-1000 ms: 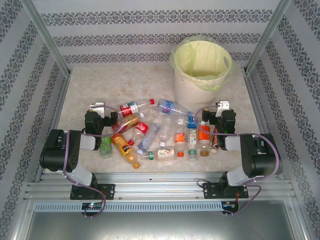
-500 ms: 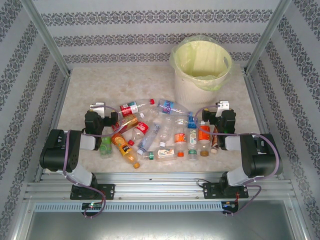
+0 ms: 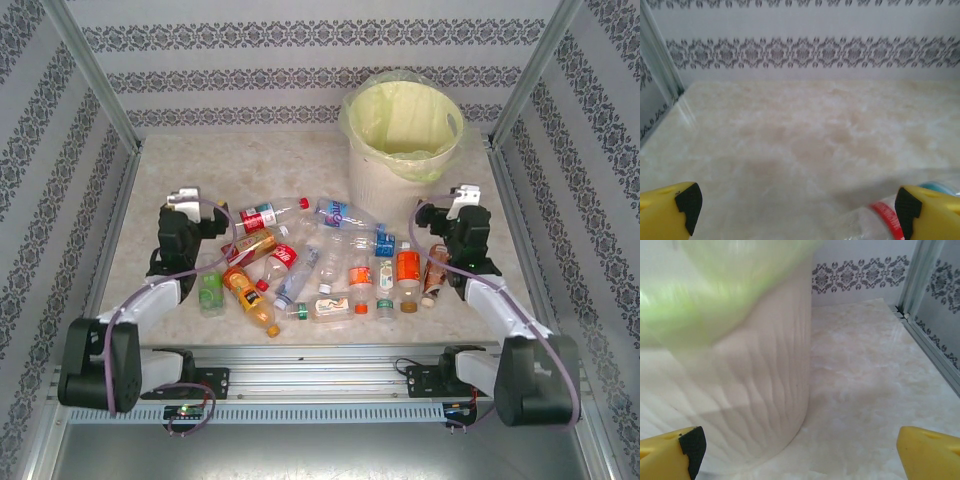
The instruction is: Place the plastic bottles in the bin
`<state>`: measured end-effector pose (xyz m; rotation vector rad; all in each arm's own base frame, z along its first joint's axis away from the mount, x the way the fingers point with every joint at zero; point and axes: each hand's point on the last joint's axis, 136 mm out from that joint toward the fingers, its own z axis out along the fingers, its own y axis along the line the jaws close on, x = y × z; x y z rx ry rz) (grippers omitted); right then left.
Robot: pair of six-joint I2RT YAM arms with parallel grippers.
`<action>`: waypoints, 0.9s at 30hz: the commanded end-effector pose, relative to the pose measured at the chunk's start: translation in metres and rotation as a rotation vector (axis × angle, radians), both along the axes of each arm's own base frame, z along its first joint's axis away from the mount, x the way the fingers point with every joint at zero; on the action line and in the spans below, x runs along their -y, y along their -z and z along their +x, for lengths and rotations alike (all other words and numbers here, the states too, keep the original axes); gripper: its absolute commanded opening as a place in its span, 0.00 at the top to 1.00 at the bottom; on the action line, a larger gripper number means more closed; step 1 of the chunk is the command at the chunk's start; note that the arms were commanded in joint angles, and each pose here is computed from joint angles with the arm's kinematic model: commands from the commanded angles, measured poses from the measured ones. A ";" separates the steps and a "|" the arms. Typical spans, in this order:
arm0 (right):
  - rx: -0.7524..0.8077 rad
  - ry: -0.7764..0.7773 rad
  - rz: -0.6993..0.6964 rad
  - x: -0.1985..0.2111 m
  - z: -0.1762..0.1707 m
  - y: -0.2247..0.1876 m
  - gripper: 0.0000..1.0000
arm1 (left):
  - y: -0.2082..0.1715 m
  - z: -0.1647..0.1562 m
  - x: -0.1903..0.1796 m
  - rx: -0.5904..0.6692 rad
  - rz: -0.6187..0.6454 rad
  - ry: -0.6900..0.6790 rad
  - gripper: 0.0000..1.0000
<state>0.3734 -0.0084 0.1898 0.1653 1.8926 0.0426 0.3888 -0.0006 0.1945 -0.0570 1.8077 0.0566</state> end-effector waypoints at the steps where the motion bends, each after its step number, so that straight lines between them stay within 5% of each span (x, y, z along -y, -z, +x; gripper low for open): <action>1: -0.184 0.103 0.098 0.005 -0.029 0.012 0.02 | -0.009 -0.013 0.018 -0.118 -0.028 0.003 0.00; 11: -0.486 0.251 0.226 -0.002 -0.092 0.017 0.02 | -0.035 -0.065 0.134 -0.396 -0.308 0.414 0.00; 19: -0.687 0.243 0.321 -0.006 -0.113 0.060 0.10 | -0.074 -0.106 0.199 -0.430 -0.392 0.868 0.00; 27: -0.780 0.215 0.377 -0.004 -0.117 0.093 0.13 | -0.084 -0.110 0.224 -0.362 -0.414 1.023 0.00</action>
